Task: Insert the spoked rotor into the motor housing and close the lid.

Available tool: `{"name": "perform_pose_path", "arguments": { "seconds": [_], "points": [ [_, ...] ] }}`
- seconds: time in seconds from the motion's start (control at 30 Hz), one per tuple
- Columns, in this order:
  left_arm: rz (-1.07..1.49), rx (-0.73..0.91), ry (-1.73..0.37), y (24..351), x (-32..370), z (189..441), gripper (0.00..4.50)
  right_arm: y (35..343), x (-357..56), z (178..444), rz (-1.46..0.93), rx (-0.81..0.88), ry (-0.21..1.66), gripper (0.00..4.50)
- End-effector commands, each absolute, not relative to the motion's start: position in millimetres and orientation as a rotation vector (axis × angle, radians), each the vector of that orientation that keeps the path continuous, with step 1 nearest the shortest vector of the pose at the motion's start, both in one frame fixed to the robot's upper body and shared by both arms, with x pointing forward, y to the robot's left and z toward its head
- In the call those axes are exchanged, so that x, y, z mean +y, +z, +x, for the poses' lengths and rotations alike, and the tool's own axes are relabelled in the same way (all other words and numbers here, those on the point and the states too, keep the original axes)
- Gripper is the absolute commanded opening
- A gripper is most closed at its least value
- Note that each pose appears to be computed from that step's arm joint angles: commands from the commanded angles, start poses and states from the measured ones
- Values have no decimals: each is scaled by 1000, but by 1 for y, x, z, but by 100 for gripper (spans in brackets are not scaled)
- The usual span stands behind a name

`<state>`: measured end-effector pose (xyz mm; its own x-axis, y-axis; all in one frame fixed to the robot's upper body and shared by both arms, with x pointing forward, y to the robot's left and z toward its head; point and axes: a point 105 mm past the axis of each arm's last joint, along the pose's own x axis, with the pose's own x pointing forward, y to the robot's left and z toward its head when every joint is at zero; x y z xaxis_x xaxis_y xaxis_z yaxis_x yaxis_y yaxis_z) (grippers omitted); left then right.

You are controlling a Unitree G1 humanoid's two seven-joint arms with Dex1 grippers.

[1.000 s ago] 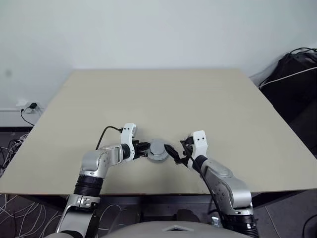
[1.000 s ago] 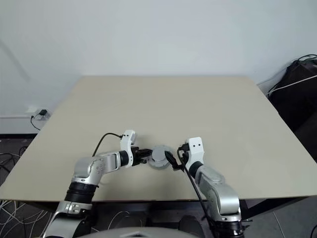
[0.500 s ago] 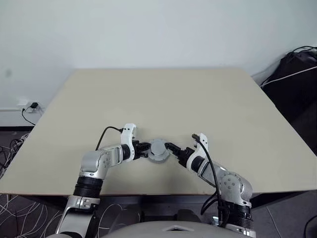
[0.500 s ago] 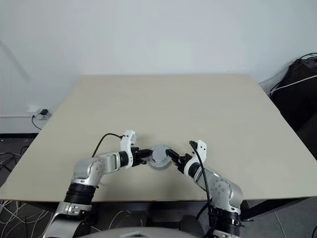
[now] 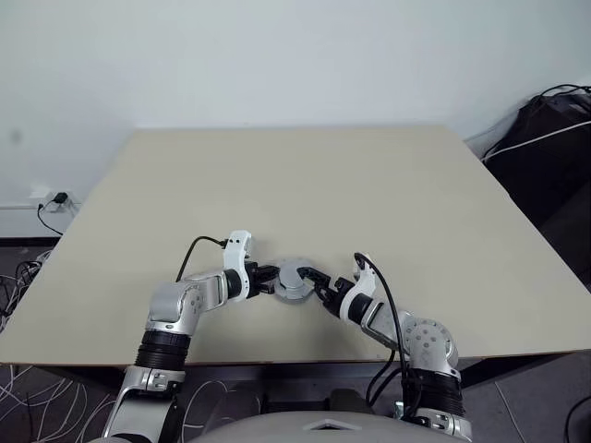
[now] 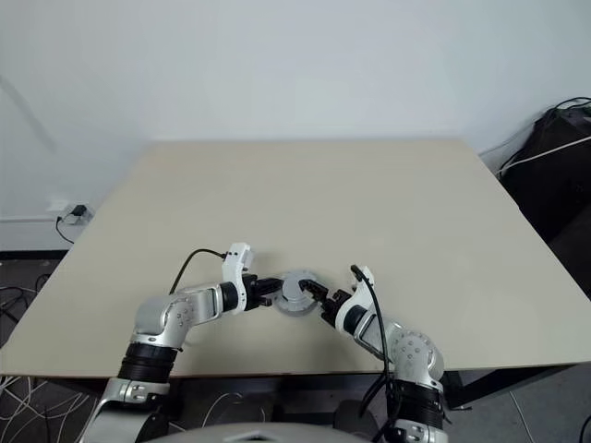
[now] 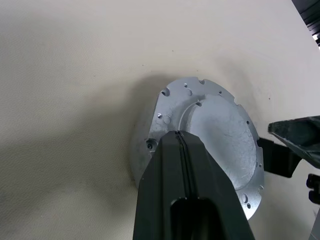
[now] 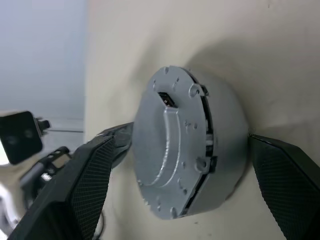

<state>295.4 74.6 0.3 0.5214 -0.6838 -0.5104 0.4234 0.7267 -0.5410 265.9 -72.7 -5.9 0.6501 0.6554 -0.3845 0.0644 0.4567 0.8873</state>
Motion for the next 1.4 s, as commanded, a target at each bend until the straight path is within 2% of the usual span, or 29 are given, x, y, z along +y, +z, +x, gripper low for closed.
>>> {"name": "perform_pose_path", "arguments": {
  "seconds": [0.03,0.37,0.57,0.87,0.97,1.17,1.23,1.27,1.3,1.4],
  "points": [
    [-381,813,-726,-5,63,285,0,19,-35,267,1239,768,563,448],
    [-381,816,-718,-6,66,284,0,36,-23,264,1343,740,666,448],
    [-383,818,-714,-6,66,284,0,36,-9,254,1286,803,744,448],
    [-384,814,-708,-7,67,284,0,28,-11,261,1259,799,668,448],
    [-384,813,-707,-7,67,283,0,28,-12,260,1255,798,666,387],
    [-386,812,-707,-7,67,283,0,29,-15,258,1242,800,669,203],
    [-388,812,-707,-7,67,283,0,29,-18,256,1240,799,668,170],
    [-388,812,-707,-6,67,283,0,30,-19,256,1239,799,667,139],
    [-389,812,-707,-6,67,283,0,30,-19,255,1239,799,665,125],
    [-390,812,-707,-6,67,283,0,27,-22,254,1233,806,656,125]
  ]
}}
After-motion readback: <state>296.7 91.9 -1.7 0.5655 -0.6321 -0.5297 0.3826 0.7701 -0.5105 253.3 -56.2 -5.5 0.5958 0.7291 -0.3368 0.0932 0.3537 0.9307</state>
